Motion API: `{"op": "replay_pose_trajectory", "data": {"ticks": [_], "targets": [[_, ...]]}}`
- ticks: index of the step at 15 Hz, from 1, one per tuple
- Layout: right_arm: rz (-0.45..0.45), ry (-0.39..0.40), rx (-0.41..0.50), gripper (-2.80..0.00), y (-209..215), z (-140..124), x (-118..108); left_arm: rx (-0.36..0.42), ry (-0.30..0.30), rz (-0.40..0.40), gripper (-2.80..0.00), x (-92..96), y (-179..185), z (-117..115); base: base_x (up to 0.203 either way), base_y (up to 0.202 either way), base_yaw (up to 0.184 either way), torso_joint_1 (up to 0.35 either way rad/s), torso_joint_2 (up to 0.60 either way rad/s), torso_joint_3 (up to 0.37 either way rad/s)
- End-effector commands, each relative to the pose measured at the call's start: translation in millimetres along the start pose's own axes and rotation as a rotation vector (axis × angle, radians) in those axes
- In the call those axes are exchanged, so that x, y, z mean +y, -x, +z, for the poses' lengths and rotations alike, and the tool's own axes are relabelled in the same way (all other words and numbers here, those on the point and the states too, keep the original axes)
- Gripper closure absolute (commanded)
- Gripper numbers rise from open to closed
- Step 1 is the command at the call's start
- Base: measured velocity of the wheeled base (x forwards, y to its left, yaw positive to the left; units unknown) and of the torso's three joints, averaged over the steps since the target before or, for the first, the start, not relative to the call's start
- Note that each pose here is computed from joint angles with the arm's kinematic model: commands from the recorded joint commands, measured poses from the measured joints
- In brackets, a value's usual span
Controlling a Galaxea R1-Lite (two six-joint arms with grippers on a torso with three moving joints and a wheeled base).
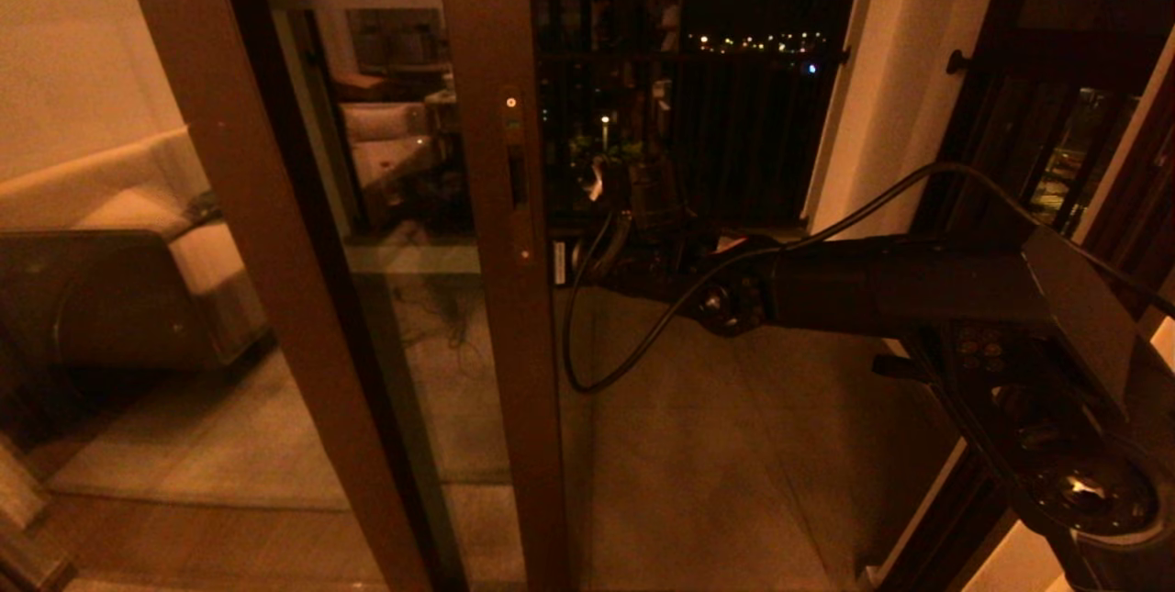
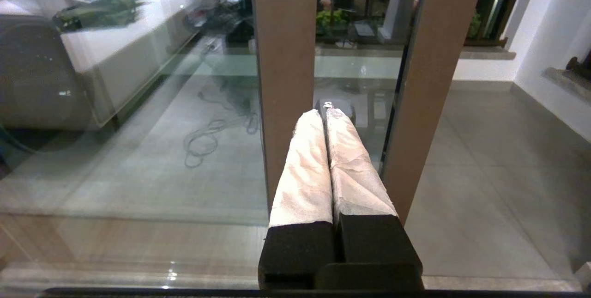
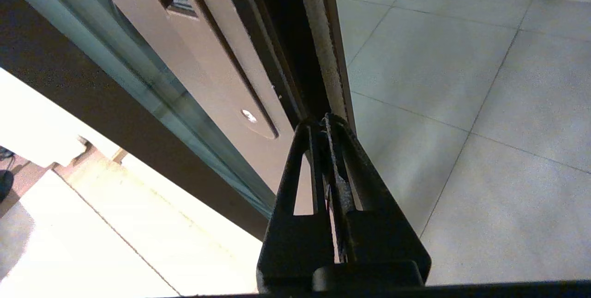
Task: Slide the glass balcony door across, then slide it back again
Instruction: Open the slid door
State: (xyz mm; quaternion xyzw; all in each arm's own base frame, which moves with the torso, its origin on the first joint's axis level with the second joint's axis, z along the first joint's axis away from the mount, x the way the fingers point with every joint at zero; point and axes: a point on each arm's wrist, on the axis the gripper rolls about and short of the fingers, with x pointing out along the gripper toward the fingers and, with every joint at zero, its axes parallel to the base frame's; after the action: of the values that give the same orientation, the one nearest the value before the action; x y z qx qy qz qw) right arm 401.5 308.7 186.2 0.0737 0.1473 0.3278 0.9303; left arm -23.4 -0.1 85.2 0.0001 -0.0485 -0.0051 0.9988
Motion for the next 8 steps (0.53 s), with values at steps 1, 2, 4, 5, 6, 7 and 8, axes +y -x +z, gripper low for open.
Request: {"op": "replay_pose_trajectory", "data": {"ticks": [1, 2, 4, 5, 6, 7, 8], "targets": [[0.003, -0.001, 0.004, 0.00, -1, -2, 1, 0.039, 0.000, 0.001, 0.00, 0.0, -2, -11, 0.000, 0.000, 0.000, 0.000, 0.00, 0.000], [0.004, 0.000, 0.005, 0.00, -2, -3, 2, 0.039, 0.000, -0.001, 0.00, 0.0, -2, -11, 0.000, 0.000, 0.000, 0.000, 0.00, 0.000], [-0.012, -0.002, -0.023, 0.00, 3, 4, 3, 0.037, 0.000, 0.000, 0.00, 0.0, -2, -10, 0.000, 0.000, 0.000, 0.000, 0.00, 0.000], [-0.033, -0.002, -0.040, 0.00, 11, 13, 5, 0.039, 0.000, 0.001, 0.00, 0.0, -2, -11, 0.000, 0.000, 0.000, 0.000, 0.00, 0.000], [-0.057, -0.003, -0.051, 0.00, 24, 23, 7, 0.038, 0.000, 0.001, 0.00, 0.0, -2, -11, 0.000, 0.000, 0.000, 0.000, 0.00, 0.000], [-0.071, -0.004, -0.057, 0.00, 40, 32, 7, 0.038, 0.000, 0.000, 0.00, 0.0, -2, -11, 0.000, 0.000, 0.000, 0.000, 0.00, 0.000], [-0.086, -0.005, -0.051, 0.00, 58, 37, 6, 0.039, 0.000, 0.001, 0.00, 0.0, -2, -11, 0.000, 0.000, 0.000, 0.000, 0.00, 0.000]]}}
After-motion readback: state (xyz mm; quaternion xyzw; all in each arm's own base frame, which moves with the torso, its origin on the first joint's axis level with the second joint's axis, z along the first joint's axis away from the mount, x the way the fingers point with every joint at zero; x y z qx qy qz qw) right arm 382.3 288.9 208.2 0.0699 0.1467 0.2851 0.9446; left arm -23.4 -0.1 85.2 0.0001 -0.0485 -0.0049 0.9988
